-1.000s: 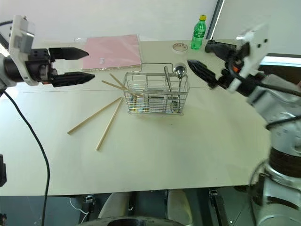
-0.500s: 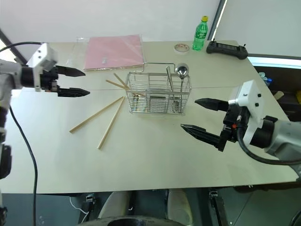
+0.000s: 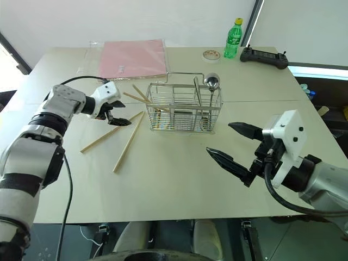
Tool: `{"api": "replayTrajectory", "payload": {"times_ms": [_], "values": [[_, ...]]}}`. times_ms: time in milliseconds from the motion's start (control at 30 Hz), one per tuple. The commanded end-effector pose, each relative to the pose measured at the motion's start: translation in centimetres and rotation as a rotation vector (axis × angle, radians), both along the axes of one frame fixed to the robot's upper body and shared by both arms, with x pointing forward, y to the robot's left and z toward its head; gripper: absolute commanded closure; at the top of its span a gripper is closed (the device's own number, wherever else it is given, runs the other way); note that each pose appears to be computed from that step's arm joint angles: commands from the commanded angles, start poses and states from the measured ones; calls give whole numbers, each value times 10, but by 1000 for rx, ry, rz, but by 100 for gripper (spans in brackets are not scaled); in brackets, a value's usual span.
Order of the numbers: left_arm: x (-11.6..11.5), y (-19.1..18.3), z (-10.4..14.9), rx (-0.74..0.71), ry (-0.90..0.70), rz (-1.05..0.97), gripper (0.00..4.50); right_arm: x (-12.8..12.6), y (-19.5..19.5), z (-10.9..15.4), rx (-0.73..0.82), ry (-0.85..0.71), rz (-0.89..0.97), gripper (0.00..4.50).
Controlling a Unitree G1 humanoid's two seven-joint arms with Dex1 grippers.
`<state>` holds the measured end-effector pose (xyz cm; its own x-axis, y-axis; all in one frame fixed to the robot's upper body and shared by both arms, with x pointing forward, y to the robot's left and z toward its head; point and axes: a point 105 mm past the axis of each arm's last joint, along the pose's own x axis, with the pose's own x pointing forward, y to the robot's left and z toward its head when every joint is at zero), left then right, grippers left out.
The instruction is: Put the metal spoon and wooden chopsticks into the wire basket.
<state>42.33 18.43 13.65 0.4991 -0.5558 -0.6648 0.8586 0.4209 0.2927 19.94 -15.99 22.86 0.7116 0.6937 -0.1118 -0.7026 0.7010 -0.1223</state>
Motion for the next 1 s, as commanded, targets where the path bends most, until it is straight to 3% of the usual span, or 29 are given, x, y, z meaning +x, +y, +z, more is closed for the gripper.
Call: {"api": "replayTrajectory", "payload": {"times_ms": [33,400,500,733,900,1000], "values": [[11,-3,9,61,-77,29,0,-8,4,11,11,-59,-8,9],[15,-13,-7,114,-74,57,0,-13,0,14,34,-57,-60,9],[13,-14,-11,100,-48,65,80,-13,0,14,37,-53,-61,0],[13,-11,-14,76,-32,102,440,-15,-1,9,29,-19,-47,0],[18,-4,-3,15,-68,162,446,-18,1,4,20,11,-18,0],[28,0,23,-118,-154,248,446,-18,0,2,15,19,-14,0]]}}
